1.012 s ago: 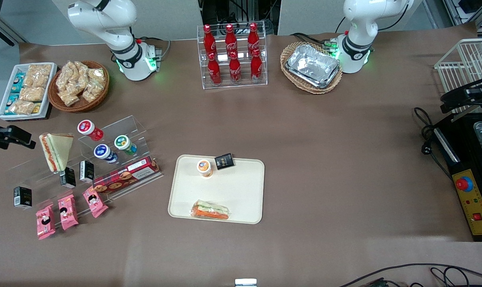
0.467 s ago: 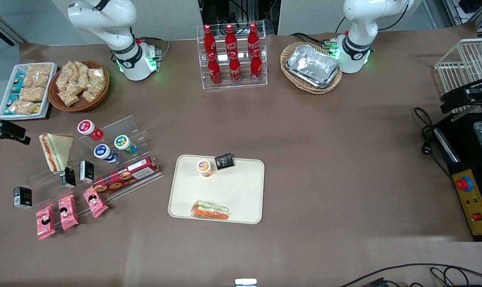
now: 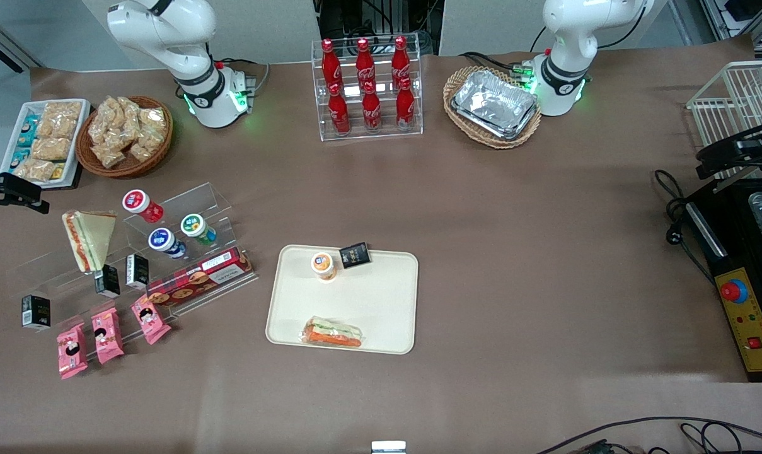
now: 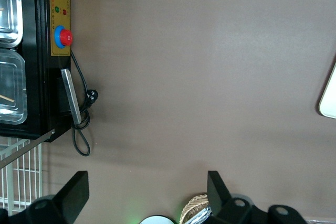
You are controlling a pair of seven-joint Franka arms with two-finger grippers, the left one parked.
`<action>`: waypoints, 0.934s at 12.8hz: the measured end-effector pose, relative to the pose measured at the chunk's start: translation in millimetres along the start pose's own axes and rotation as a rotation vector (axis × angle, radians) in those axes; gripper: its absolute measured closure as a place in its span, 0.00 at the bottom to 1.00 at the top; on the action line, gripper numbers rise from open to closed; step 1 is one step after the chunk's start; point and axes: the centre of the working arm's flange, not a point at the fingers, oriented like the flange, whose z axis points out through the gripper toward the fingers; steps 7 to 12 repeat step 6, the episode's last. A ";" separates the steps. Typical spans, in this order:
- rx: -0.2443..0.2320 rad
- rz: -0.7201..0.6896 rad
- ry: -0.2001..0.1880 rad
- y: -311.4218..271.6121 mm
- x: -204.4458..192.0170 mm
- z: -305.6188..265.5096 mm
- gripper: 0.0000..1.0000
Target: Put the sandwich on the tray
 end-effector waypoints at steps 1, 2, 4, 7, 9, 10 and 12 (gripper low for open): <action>0.000 -0.001 -0.001 0.3 -0.3 0.4 0.00; 0.000 -0.001 -0.002 0.4 -0.5 0.9 0.00; -0.002 -0.001 -0.006 0.7 -0.7 2.0 0.00; -0.003 -0.001 -0.007 0.8 -0.9 2.3 0.00; -0.003 -0.001 -0.007 0.8 -0.9 2.3 0.00; -0.003 -0.001 -0.007 0.8 -0.9 2.3 0.00; -0.003 -0.001 -0.007 0.8 -0.9 2.3 0.00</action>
